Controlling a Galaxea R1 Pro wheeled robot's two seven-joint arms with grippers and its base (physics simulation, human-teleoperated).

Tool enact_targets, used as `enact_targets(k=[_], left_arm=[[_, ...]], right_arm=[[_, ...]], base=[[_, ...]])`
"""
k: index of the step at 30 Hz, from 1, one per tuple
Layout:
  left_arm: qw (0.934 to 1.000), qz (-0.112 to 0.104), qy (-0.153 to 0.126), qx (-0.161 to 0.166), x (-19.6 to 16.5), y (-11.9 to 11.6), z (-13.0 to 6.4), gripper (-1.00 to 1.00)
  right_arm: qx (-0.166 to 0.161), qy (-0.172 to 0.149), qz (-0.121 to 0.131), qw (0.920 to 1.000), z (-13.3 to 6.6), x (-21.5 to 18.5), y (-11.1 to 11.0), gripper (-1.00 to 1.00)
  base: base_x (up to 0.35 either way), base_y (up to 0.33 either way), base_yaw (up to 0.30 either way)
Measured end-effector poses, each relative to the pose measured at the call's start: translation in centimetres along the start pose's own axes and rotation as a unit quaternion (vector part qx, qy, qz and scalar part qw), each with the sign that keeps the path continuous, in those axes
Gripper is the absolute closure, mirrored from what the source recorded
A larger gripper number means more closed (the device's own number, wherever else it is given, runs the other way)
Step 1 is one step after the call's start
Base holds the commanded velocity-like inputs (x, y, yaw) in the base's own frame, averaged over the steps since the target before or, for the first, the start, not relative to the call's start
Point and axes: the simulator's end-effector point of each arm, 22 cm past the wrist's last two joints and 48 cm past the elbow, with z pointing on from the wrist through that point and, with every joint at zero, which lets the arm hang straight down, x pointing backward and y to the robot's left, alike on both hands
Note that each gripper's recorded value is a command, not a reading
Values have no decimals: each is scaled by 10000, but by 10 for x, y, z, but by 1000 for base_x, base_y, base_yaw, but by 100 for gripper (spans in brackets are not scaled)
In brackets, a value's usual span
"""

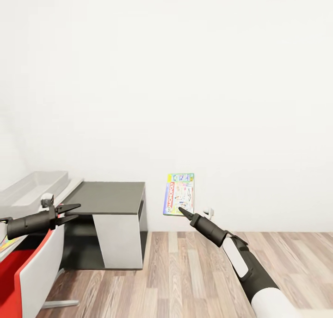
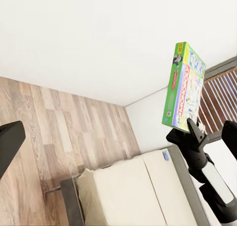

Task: Put all the toys in the child's room - the three board games (two on the bed and one on the table), the two jigsaw puzzles on the table, and the tennis ball on the table - inside the toy box on the table in the child's room.

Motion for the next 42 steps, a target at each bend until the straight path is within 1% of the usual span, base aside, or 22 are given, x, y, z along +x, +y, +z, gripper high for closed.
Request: enact_targets(k=[11, 18, 32, 37, 42], left_arm=[[10000, 2, 5, -1, 0, 0, 0, -100], [10000, 13, -7, 7, -1, -2, -1, -100], [10000, 15, -13, 10, -1, -2, -1, -100], [10000, 18, -12, 8, -1, -2, -1, -100], [10000, 23, -20, 14, -2, -3, -2, -100]], right_arm=[[-2, -10, 3, 10000, 0, -1, 0, 100], [-12, -19, -7, 10000, 0, -2, 2, 100], [-17, -25, -10, 10000, 0, -3, 2, 100], [-16, -23, -12, 10000, 0, -3, 2, 100], [-22, -27, -17, 10000, 0, -3, 3, 100]], base=[[174, 94, 4], [145, 15, 116], [15, 1, 10], [96, 0, 3], [34, 0, 152]])
